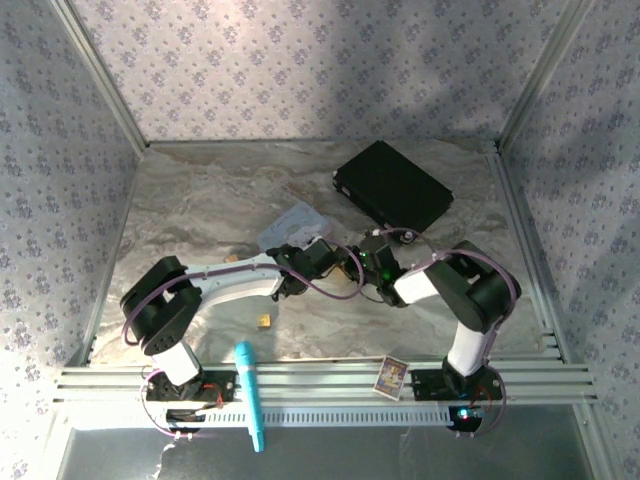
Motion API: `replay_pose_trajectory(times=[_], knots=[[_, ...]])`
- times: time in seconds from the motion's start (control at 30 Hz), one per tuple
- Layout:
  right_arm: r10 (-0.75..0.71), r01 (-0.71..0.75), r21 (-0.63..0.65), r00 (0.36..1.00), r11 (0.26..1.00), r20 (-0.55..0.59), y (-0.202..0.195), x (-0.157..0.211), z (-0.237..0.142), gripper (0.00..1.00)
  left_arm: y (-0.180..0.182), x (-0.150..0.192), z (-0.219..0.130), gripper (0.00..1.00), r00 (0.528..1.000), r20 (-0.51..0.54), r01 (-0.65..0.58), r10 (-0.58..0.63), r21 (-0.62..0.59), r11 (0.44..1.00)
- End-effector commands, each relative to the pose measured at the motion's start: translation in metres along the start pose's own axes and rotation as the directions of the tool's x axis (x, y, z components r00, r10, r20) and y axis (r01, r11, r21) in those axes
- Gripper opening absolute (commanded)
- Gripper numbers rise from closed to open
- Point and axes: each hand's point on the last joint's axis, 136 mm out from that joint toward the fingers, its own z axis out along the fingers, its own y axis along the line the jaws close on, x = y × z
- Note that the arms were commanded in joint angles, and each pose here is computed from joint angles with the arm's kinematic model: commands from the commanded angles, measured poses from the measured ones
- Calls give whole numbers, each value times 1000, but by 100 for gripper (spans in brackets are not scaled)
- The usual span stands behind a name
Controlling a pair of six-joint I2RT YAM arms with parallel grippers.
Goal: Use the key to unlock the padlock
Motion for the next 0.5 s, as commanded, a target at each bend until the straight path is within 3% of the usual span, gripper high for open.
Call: replay_pose_trajectory(times=[0.0, 0.2, 0.33, 0.47], knots=[[-56, 130, 280, 965, 951, -256, -68, 42, -26, 1, 4, 19, -3, 59, 998, -57, -5, 5, 8, 1000], [-73, 296, 393, 868, 871, -492, -86, 54, -57, 2, 14, 14, -5, 70, 999, -43, 17, -19, -40, 999], [-25, 255, 335, 826, 907, -563, -86, 62, -60, 3, 19, 11, -6, 73, 999, -31, 38, -40, -61, 997], [-101, 272, 212, 805, 939, -585, -49, 69, -55, 3, 22, 10, -7, 73, 999, -22, 47, -48, -78, 996]])
